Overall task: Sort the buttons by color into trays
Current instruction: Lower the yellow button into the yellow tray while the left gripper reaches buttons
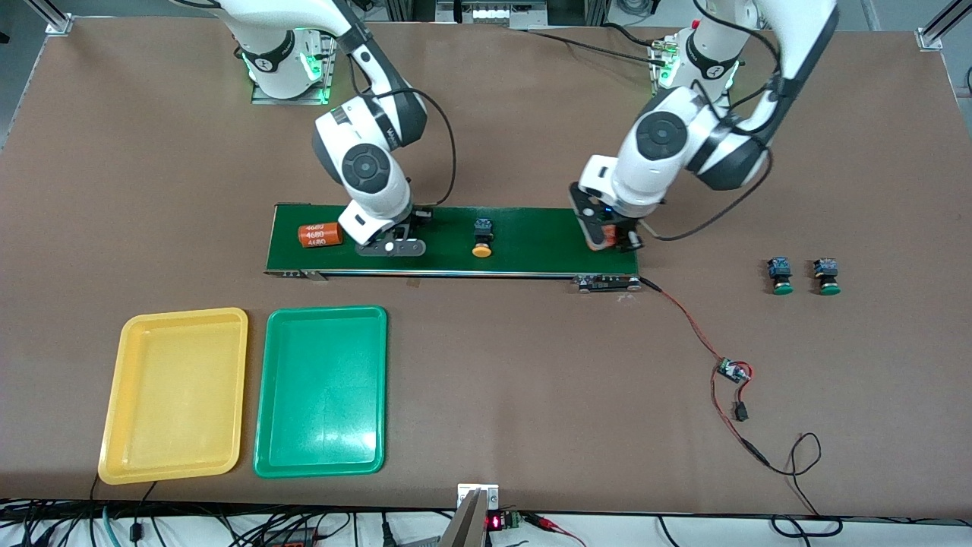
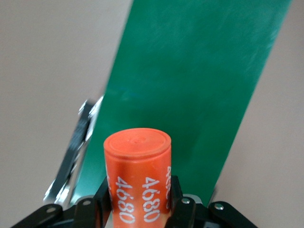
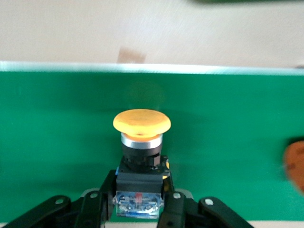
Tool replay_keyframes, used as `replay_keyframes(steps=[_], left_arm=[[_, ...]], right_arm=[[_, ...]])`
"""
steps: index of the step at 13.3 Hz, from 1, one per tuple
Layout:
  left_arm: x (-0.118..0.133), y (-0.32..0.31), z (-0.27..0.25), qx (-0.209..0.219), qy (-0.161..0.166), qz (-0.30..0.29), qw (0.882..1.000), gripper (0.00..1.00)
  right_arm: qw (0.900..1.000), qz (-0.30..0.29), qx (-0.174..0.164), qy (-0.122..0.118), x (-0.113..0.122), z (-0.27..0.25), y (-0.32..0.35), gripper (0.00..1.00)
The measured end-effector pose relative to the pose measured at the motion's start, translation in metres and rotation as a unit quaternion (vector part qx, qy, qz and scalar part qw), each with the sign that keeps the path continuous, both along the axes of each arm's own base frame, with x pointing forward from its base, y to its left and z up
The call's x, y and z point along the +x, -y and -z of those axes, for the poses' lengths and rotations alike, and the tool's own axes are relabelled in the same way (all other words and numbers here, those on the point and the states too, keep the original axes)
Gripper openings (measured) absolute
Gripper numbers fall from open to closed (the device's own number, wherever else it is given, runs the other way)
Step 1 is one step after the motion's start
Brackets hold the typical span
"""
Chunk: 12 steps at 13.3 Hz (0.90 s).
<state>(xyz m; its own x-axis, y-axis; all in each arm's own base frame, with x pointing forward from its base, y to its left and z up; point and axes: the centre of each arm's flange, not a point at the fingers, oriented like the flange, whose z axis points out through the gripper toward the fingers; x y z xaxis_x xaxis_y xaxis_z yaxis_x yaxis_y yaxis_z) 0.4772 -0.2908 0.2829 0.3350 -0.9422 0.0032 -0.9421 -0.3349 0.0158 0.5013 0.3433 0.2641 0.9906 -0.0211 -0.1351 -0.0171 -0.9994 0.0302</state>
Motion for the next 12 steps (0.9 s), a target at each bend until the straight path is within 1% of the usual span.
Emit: replay_keyframes(steps=[1,2,3,4,5,7,8,10,12], left_arm=[[-0.003,0.008,0.007,-0.008,-0.003,0.006,1.000,0.50],[-0.002,0.013,0.018,-0.027,-0.002,0.007,1.000,0.50],[-0.002,0.014,0.025,-0.035,-0.003,0.007,0.999,0.50],[-0.002,0.016,0.031,-0.041,-0.005,0.010,0.999,0.54],[-0.001,0.017,0.032,-0.046,-0.005,0.013,0.999,0.70],[0.003,0.019,0.025,-0.049,0.004,0.012,0.999,0.92],[0.006,0.018,0.018,-0.046,0.009,0.011,0.999,0.99],[0.011,0.011,-0.002,-0.022,0.011,0.007,1.000,1.00],[0.020,-0.011,-0.033,0.022,0.006,-0.017,1.000,1.00]], right_arm=[[1.000,0.018,0.002,0.017,0.018,-0.015,0.016,0.41],[0.998,0.048,0.000,0.050,0.053,-0.042,0.053,0.41],[0.997,0.049,-0.007,0.065,0.069,-0.053,0.074,0.41],[0.996,0.039,-0.020,0.079,0.085,-0.060,0.099,0.41],[0.996,0.016,-0.037,0.085,0.107,-0.063,0.151,0.41],[0.995,-0.022,-0.043,0.083,0.128,-0.059,0.211,0.41],[0.995,-0.037,-0.044,0.082,0.139,-0.058,0.242,0.41],[0.994,-0.065,-0.049,0.077,0.156,-0.050,0.289,0.41],[0.992,-0.090,-0.055,0.071,0.170,-0.038,0.318,0.41]])
